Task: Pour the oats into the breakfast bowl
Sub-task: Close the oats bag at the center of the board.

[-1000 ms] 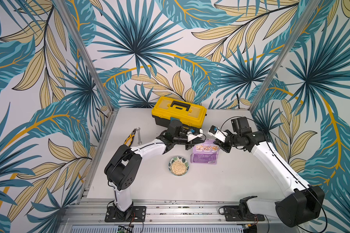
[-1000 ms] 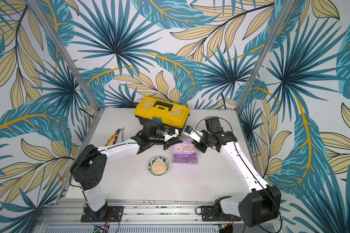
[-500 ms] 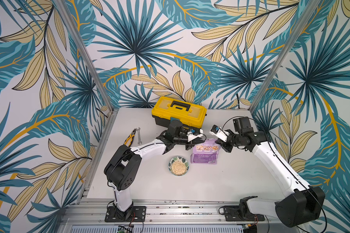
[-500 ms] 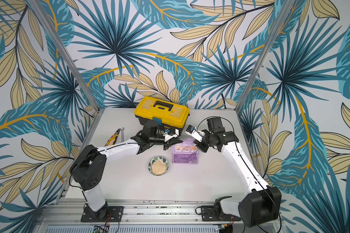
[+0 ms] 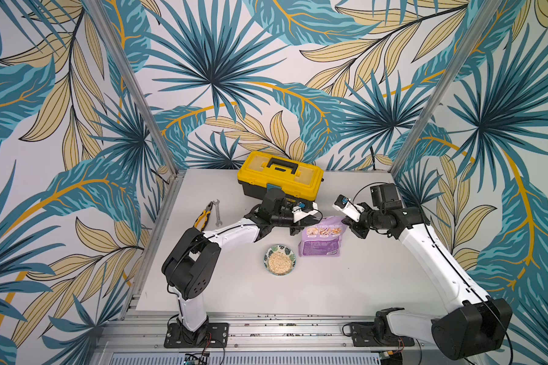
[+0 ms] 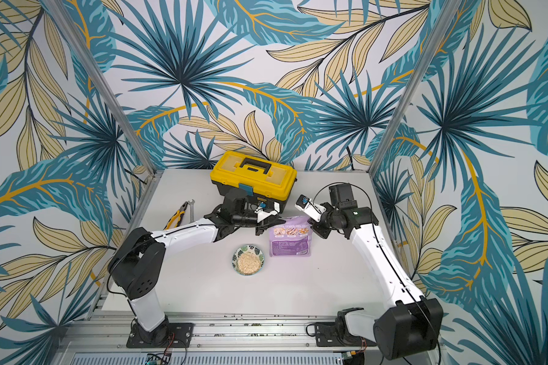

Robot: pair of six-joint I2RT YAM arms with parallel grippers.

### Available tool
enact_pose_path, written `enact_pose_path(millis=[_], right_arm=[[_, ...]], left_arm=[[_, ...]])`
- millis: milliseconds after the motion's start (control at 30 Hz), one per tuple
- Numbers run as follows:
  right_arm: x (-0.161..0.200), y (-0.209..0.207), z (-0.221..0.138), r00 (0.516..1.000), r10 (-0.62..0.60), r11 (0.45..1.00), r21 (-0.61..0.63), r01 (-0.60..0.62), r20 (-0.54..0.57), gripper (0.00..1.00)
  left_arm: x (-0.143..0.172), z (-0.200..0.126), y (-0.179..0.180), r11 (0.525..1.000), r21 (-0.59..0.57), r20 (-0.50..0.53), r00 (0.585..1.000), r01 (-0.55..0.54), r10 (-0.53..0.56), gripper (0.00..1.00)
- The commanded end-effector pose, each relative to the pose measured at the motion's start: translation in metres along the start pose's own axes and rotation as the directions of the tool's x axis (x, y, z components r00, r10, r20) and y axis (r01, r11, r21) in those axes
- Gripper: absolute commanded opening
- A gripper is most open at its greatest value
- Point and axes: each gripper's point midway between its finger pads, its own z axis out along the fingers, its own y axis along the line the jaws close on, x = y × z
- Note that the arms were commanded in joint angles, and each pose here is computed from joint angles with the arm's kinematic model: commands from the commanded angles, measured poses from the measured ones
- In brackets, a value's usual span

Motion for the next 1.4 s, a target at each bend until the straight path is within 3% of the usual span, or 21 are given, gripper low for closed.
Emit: enact_pose_path(millis=[0,200,333,367,467,633,767,1067,1167,1233,1267,1367], right_arm=[[0.004,-0.004,-0.006,1.000,0.008,0.999,0.039,-0.008,-0.002,0.00],[0.002,-0.002,-0.007,1.000,0.001,0.999,0.039,-0.002,0.017,0.01],[-0.001,-0.002,-0.006,1.000,0.000,0.999,0.032,-0.001,0.027,0.06],[-0.001,-0.002,-0.006,1.000,0.002,1.000,0.031,-0.002,0.029,0.09],[-0.002,-0.001,-0.007,0.999,-0.001,1.000,0.028,0.000,0.035,0.17],[-0.024,0.000,-0.012,0.993,-0.012,1.000,-0.006,0.013,0.120,0.43],[-0.057,0.006,-0.012,0.979,-0.050,0.996,-0.062,0.063,0.196,0.48],[-0.079,0.030,0.026,0.979,-0.123,0.971,-0.186,0.153,0.164,0.50],[-0.082,0.035,0.033,0.977,-0.141,0.964,-0.204,0.173,0.162,0.50],[-0.081,0.037,0.038,0.978,-0.143,0.960,-0.220,0.175,0.153,0.44],[-0.081,0.037,0.040,0.979,-0.142,0.958,-0.228,0.173,0.146,0.39],[-0.073,0.039,0.046,0.984,-0.141,0.954,-0.251,0.165,0.111,0.09]], left_arm=[[-0.009,-0.016,0.002,0.999,-0.030,0.006,1.000,-0.018,0.018,0.15],[-0.004,-0.029,0.006,0.999,-0.051,-0.002,1.000,-0.005,0.005,0.18],[-0.004,-0.029,0.006,0.999,-0.049,-0.009,1.000,-0.008,0.007,0.04],[-0.004,-0.029,0.006,0.999,-0.048,-0.009,1.000,-0.008,0.007,0.00],[-0.005,-0.029,0.007,0.999,-0.050,-0.008,1.000,-0.011,0.011,0.00],[-0.006,-0.028,0.008,0.999,-0.050,-0.002,1.000,-0.010,0.010,0.00],[-0.012,-0.027,0.010,0.999,-0.051,0.023,1.000,-0.005,0.007,0.00],[-0.019,-0.021,0.009,0.999,-0.038,0.070,0.998,0.010,-0.007,0.00],[-0.020,-0.021,0.010,0.999,-0.041,0.076,0.997,0.011,-0.007,0.00],[-0.020,-0.021,0.011,0.999,-0.042,0.079,0.997,0.013,-0.010,0.00],[-0.020,-0.021,0.011,0.999,-0.041,0.081,0.997,0.014,-0.011,0.00],[-0.020,-0.020,0.011,0.999,-0.043,0.085,0.996,0.016,-0.012,0.00]])
